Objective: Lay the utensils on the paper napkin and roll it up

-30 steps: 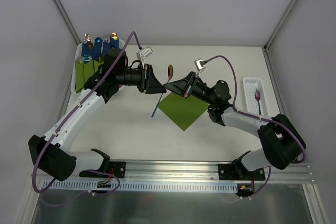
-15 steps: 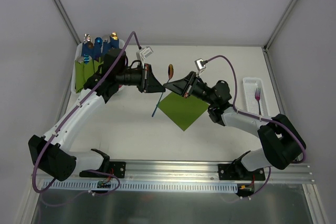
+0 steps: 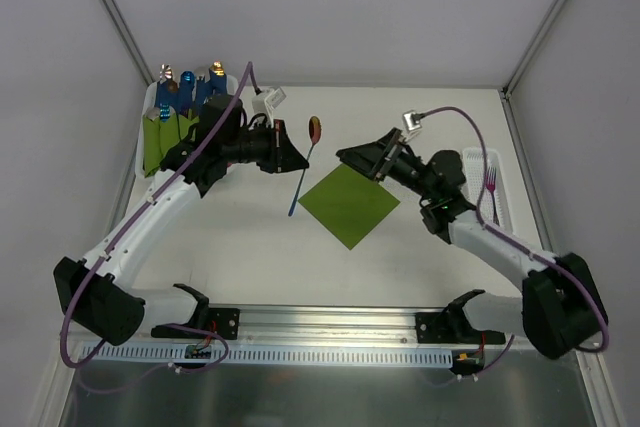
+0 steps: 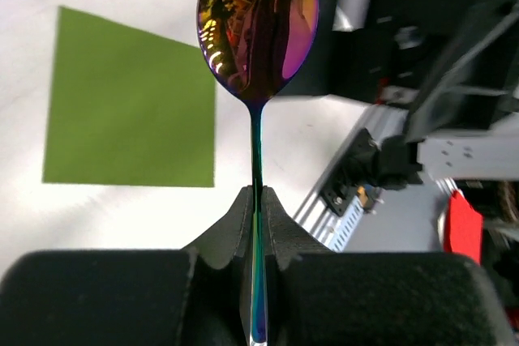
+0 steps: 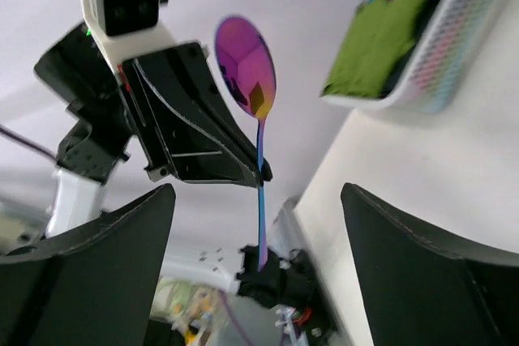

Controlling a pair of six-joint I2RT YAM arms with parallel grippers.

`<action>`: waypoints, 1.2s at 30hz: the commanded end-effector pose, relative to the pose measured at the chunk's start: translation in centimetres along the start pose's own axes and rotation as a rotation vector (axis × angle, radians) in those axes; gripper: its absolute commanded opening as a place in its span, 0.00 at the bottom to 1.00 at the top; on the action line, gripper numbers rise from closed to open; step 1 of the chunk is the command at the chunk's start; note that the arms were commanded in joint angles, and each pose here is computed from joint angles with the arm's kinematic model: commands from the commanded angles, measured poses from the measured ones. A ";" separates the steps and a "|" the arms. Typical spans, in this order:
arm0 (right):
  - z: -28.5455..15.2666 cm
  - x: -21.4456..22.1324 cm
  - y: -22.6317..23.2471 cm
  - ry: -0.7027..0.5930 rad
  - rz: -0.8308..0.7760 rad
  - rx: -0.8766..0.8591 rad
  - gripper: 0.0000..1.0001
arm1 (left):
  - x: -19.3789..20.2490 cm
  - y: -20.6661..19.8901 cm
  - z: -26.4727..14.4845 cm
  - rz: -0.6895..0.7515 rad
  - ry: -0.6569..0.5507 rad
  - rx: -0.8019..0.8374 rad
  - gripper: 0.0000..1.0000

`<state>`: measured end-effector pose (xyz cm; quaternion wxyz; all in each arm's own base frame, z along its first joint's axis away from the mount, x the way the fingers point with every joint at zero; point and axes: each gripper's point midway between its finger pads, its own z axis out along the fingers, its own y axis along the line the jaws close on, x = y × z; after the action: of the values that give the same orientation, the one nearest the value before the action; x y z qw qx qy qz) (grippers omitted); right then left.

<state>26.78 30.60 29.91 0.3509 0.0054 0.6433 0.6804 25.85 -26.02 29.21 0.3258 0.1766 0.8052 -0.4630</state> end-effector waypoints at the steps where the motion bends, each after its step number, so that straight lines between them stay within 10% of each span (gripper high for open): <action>1: -4.3 -3.5 -0.9 -0.126 -0.110 0.174 0.88 | -1.0 2.8 0.3 -0.018 -0.055 -0.207 0.00; 5: -13.0 -4.3 -5.2 -0.163 -0.280 0.714 0.96 | -0.3 6.0 2.1 -0.086 -0.054 -0.427 0.00; 12: -23.2 -4.4 -5.1 -0.174 -0.461 1.103 0.99 | 3.9 10.6 9.3 -0.192 0.126 -0.635 0.00; 36: -25.8 0.0 -9.4 -0.089 -0.394 1.160 0.99 | 7.7 16.1 19.8 -0.242 0.277 -0.732 0.00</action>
<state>18.75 6.84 16.79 0.4287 0.1113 0.8872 0.1294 35.79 -33.75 5.17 0.1807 0.0165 0.9732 -0.1411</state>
